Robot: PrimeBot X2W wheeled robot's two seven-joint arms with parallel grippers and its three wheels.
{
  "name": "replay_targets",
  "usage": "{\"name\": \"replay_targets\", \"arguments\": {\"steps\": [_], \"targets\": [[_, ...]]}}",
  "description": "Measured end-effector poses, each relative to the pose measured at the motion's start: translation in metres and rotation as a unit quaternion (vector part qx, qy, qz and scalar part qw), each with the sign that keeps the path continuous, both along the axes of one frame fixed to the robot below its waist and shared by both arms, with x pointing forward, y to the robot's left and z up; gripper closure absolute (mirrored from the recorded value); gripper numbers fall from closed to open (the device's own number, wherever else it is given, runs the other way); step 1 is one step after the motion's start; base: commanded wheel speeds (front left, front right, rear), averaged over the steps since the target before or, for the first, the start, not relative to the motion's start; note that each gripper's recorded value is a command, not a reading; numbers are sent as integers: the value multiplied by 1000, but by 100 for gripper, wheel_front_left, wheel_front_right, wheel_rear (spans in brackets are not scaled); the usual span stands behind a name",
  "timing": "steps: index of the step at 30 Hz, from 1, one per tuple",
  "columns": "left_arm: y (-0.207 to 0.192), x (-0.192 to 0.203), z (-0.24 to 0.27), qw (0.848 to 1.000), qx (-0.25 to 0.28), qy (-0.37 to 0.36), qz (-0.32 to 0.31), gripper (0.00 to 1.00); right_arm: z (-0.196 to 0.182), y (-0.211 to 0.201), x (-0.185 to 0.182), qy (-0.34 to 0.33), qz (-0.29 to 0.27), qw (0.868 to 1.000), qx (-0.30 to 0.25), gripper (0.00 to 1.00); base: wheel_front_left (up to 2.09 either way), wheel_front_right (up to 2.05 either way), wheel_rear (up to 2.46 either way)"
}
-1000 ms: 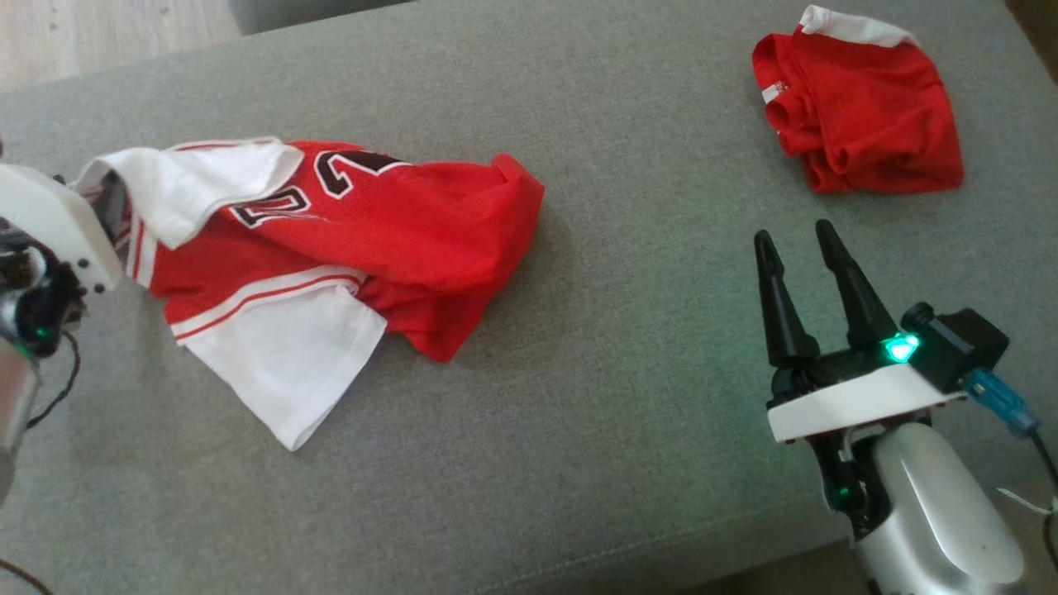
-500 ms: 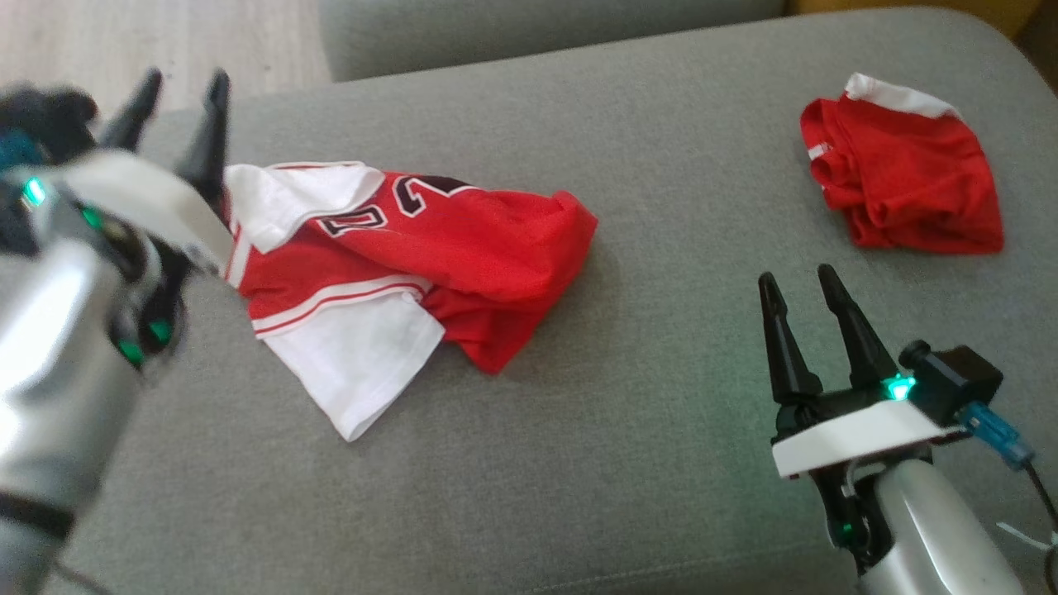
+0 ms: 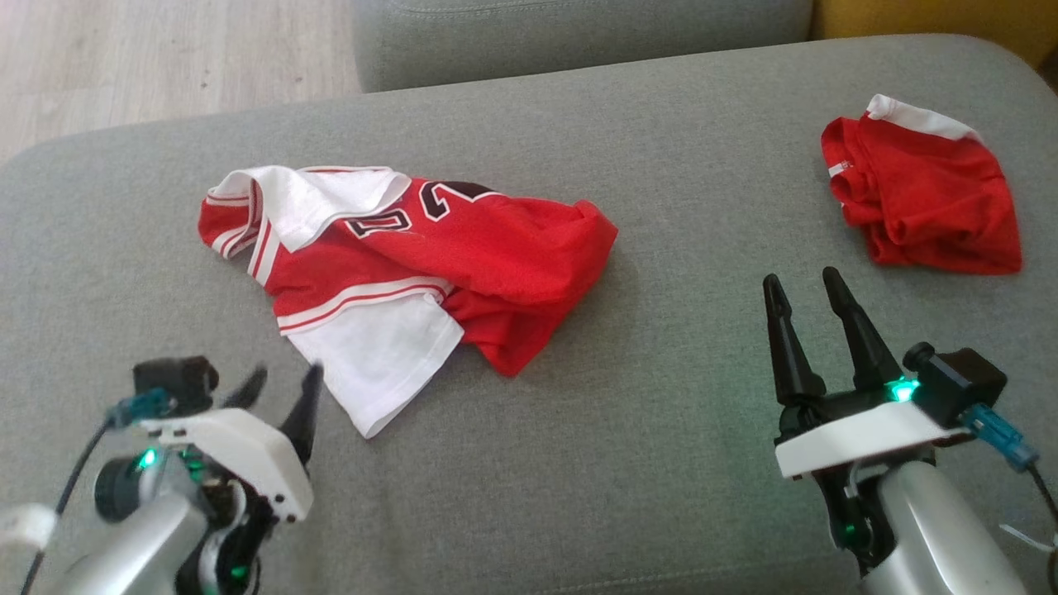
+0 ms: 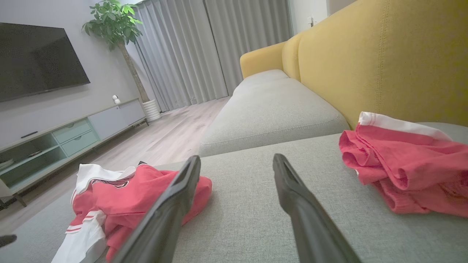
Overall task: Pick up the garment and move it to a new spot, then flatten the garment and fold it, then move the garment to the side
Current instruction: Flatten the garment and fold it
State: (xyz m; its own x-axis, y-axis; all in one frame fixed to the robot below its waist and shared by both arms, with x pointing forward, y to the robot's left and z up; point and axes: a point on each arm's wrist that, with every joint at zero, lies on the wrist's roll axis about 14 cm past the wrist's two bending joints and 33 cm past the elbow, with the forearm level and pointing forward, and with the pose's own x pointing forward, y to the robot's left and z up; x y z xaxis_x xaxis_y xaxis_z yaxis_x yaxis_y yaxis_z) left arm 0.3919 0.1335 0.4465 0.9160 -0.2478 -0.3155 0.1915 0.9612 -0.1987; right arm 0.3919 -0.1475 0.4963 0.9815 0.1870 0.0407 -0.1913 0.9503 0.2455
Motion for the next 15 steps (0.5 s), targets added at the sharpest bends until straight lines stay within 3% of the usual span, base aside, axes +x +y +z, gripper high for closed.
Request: {"name": "replay_targets", "arguments": {"steps": [4,8,15], "targets": [[5,-16,-33,991,13,129,-18,0,0,-1,0,0,-1,1000,0,0,0,0,0],[-13,-28,-49,968,-27,245,-50,0,-2,-3,0,4,-5,1000,2,0,0,0,0],[-23,-19,-66,937,-18,336,-91,0,-8,-14,-4,13,-25,1000,7,0,0,0,0]]}}
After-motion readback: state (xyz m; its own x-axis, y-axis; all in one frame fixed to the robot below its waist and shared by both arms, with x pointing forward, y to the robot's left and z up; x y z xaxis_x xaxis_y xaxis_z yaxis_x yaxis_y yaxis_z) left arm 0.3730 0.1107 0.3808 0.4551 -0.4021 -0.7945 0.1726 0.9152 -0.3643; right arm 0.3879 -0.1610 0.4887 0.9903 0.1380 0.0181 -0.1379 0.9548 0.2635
